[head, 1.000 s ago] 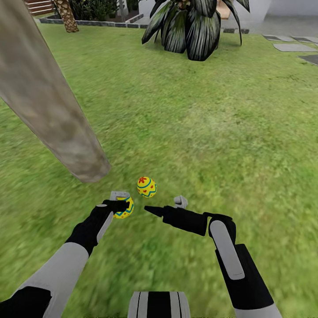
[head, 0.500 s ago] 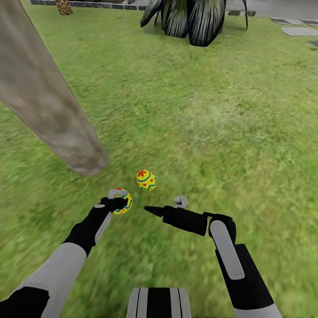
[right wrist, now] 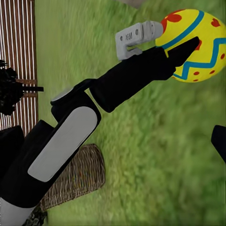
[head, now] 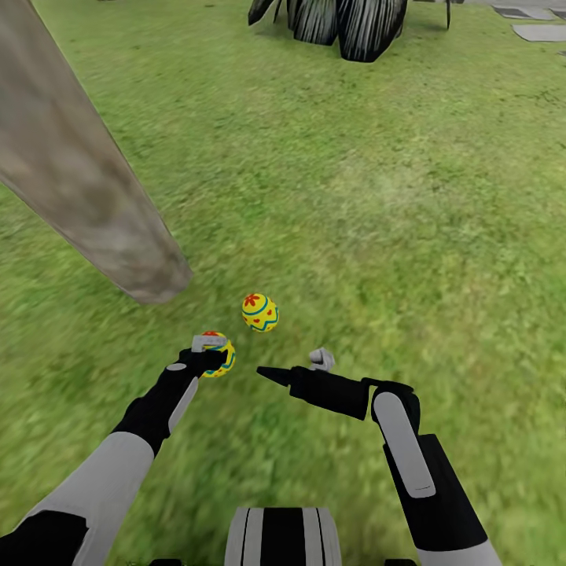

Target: Take the three Easter eggs out of the wicker basket on the lawn in the garden, then place them on the lawn next to a single tree (choose any tree) so that all three eggs are next to the same tree and none are left in the basket.

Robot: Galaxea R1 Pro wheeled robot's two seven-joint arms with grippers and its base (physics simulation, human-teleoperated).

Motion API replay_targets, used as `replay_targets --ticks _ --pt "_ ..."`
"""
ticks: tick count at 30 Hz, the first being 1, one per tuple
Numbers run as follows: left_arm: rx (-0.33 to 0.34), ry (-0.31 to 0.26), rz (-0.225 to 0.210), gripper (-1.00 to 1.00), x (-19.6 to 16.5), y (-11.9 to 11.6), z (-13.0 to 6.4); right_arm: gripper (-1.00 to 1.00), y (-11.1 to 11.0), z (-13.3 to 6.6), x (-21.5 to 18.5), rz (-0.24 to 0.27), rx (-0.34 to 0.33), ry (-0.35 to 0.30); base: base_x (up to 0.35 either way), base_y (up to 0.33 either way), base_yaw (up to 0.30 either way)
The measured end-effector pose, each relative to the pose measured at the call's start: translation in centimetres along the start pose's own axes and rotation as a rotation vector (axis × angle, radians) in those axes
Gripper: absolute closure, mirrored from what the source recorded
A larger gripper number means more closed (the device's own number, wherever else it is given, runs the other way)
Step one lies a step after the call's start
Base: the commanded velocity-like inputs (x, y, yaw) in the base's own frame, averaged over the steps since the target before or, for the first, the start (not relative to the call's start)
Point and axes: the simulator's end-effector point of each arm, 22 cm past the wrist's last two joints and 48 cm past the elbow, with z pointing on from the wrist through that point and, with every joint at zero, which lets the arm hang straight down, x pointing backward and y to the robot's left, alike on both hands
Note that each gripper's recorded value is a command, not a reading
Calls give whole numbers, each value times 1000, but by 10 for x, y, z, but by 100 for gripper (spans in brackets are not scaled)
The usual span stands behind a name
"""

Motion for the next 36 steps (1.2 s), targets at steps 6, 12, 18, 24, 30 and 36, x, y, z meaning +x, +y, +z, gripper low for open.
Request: replay_targets --ticks 6,12,18,24,30,36 --pt "2 3 0 100 2 0 1 -100 -2 1 1 4 1 2 0 0 0" --pt "2 5 0 100 4 -1 3 -100 -4 1 2 7 2 3 0 0 0" --pt "2 3 0 100 3 -1 3 -100 -4 1 2 7 2 3 0 0 0" --pt "2 24 0 100 16 -1 10 -100 -14 5 5 25 8 12 0 0 0" --pt "3 29 -1 100 20 -1 12 -100 -18 7 7 32 9 16 0 0 0" --pt "2 17 2 100 18 -2 16 -100 -25 9 10 45 14 23 0 0 0"
